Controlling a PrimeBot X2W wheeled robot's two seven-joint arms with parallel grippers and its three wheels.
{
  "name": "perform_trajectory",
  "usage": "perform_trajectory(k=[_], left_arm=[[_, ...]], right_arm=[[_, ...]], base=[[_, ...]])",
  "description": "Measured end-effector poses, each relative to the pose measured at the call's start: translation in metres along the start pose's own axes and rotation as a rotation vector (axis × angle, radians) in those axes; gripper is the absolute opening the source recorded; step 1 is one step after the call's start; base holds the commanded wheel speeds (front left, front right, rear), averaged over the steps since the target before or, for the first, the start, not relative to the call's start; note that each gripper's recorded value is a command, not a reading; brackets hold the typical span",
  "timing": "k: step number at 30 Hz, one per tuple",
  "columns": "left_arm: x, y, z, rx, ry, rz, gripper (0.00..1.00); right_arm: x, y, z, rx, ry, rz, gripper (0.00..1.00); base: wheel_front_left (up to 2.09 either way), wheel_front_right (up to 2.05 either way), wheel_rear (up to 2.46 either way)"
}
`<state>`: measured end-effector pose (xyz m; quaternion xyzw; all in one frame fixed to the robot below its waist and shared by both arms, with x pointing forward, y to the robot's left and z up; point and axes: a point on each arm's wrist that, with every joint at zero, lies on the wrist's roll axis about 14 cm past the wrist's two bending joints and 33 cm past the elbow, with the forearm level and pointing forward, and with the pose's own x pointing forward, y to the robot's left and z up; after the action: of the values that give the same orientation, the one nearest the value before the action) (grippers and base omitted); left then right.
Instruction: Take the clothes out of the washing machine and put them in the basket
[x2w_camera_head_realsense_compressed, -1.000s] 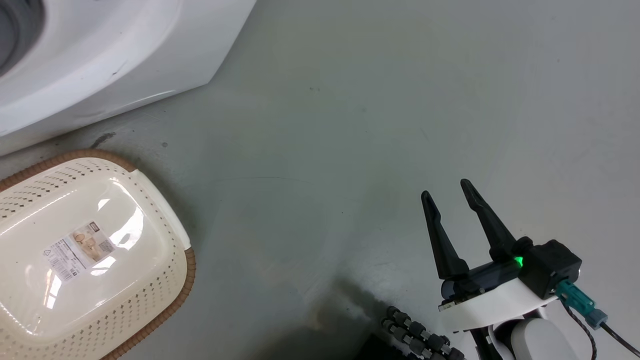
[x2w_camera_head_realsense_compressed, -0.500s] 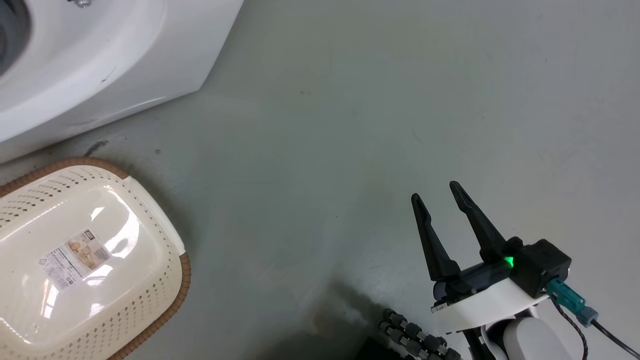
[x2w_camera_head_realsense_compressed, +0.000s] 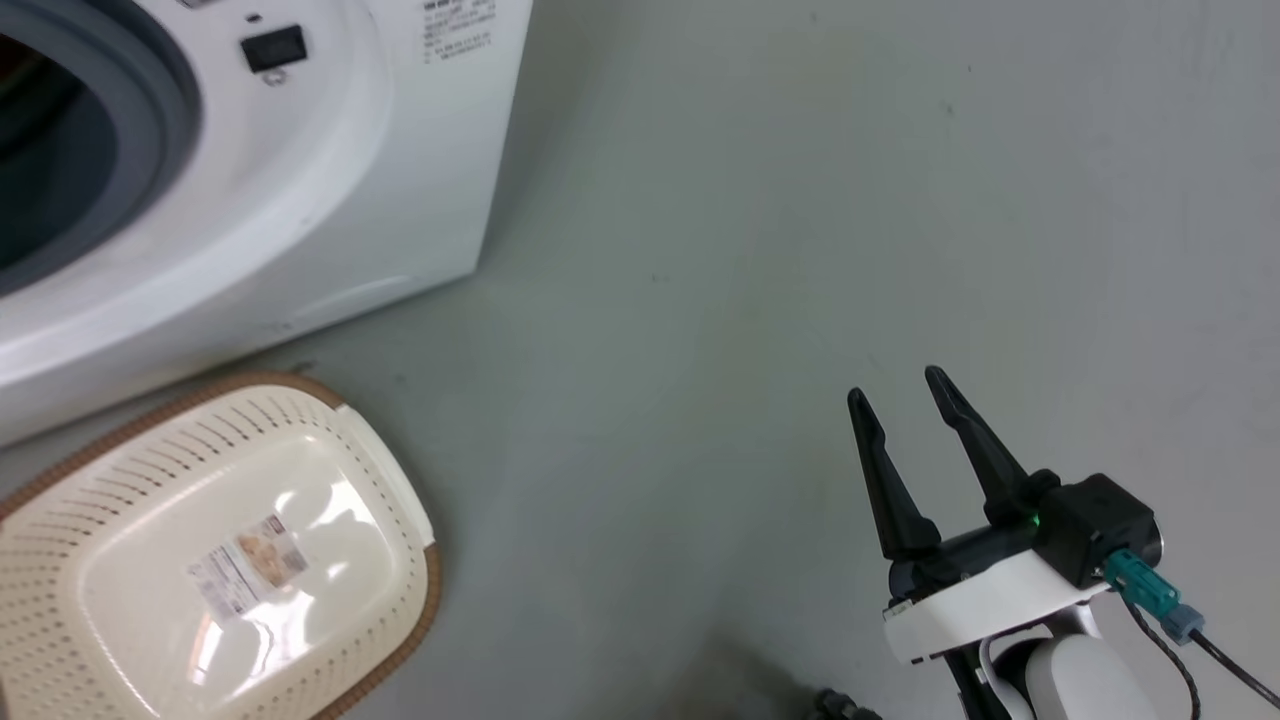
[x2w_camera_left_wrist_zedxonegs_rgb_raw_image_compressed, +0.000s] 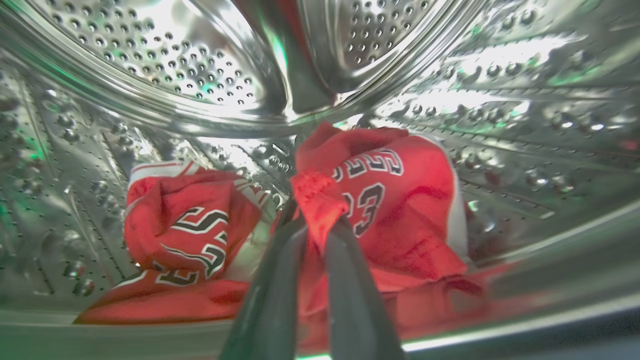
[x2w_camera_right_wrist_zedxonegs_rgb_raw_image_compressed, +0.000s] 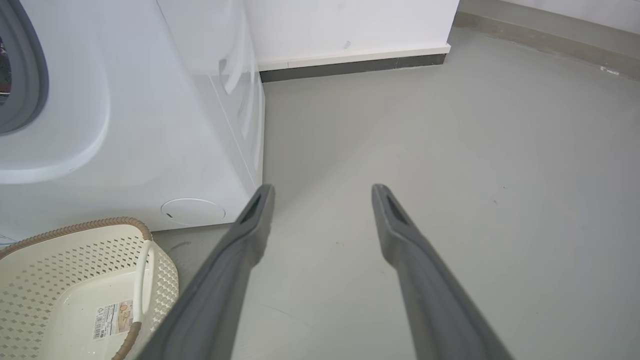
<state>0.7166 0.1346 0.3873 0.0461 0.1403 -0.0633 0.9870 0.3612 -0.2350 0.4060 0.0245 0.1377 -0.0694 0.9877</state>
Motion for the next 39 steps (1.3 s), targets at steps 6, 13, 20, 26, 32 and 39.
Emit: perform_trajectory(k=[6, 13, 20, 26, 32, 39], left_arm=[[-0.051, -0.008, 0.018, -0.045, -0.101, -0.02, 0.0], [-0.104, -0.01, 0.053, -0.066, -0.198, -0.03, 0.0], [-0.168, 0.008, 0.083, -0.084, -0.345, 0.017, 0.0], [-0.219, 0.024, 0.093, -0.105, -0.433, 0.061, 0.0], [-0.276, 0.027, 0.102, -0.122, -0.526, 0.086, 0.0], [-0.327, 0.02, 0.08, -0.137, -0.524, 0.093, 0.0]], right_arm=[[-0.019, 0.001, 0.019, 0.001, -0.044, 0.005, 1.0], [-0.036, 0.008, 0.039, 0.013, -0.099, 0.032, 1.0], [-0.05, 0.018, 0.055, 0.03, -0.15, 0.07, 1.0], [-0.059, 0.024, 0.065, 0.039, -0.185, 0.094, 1.0], [-0.068, 0.031, 0.071, 0.042, -0.204, 0.121, 1.0], [-0.07, 0.046, 0.077, 0.029, -0.216, 0.173, 1.0]], base=[[0.0, 0.0, 0.0], [0.0, 0.0, 0.0], [0.0, 0.0, 0.0], [0.0, 0.0, 0.0], [0.0, 0.0, 0.0], [0.0, 0.0, 0.0]])
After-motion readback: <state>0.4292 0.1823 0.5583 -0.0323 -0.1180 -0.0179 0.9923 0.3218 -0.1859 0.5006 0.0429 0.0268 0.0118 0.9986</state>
